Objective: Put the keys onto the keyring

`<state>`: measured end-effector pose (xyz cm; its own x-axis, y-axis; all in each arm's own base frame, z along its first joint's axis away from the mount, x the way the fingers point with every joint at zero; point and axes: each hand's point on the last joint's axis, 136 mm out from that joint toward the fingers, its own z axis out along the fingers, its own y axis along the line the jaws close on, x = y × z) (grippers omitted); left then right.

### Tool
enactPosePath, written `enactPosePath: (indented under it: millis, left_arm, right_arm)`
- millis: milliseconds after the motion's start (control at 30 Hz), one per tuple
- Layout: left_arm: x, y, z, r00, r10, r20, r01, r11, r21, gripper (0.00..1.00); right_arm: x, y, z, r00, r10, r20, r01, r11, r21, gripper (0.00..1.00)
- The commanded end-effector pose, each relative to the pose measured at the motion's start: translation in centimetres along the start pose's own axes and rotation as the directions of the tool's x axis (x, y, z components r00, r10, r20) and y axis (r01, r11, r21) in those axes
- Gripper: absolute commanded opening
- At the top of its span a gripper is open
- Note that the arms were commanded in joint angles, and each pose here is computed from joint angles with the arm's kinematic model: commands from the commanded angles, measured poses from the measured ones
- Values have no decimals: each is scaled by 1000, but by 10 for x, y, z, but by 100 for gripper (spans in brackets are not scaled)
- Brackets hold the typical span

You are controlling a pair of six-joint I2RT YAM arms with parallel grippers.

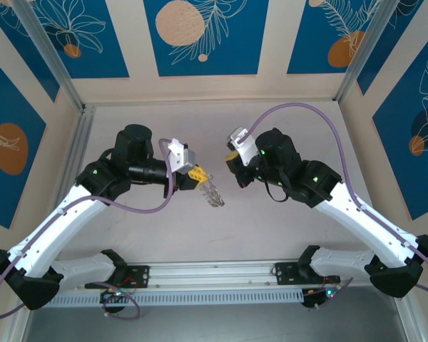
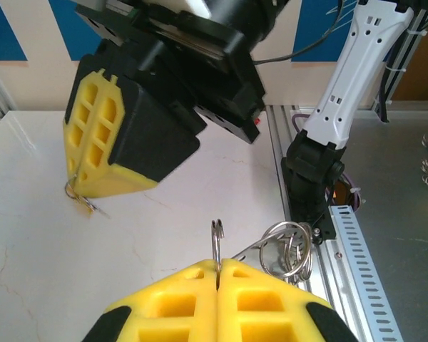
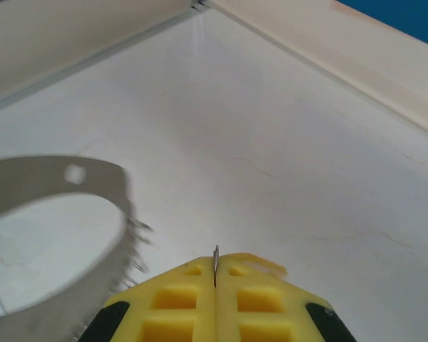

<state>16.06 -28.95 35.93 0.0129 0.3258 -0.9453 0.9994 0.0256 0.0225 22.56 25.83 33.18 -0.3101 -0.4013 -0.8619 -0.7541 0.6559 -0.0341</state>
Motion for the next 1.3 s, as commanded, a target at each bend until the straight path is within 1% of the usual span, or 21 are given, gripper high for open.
enactPosePath:
  millis: [0,167,233,300,400,467,567,900,1267]
  left_arm:
    - [-20,-9,-1,997,29,70,-32,998,47,0]
    - [-17,-2,1,999,30,44,-31,999,19,0]
    - [-14,0,0,999,41,24,-41,999,2,0]
    - [-9,3,-1,999,53,-3,-53,998,-22,0]
    - [1,8,0,996,60,-59,-62,997,-42,0]
    - [4,9,1,995,69,-75,-72,996,-43,0]
    - [0,6,1,994,84,-71,-87,995,-39,0]
    - [4,3,3,991,103,-86,-107,993,-40,0]
    - [7,2,4,987,121,-102,-126,991,-46,0]
  right_arm:
    - [-12,27,-9,995,-57,81,66,992,-107,0]
    - [-11,51,-30,983,-103,151,136,965,-226,0]
    - [-9,55,-41,984,-101,148,138,954,-265,0]
    - [-6,64,-52,987,-86,132,126,933,-336,0]
    - [-8,85,-70,988,-78,134,132,876,-464,0]
    - [-10,92,-75,989,-68,131,126,852,-508,0]
    - [-13,92,-70,992,-62,114,112,852,-511,0]
    - [-19,80,-28,1000,-17,18,23,883,-469,0]
    - [-20,64,-19,1000,21,0,-19,908,-418,0]
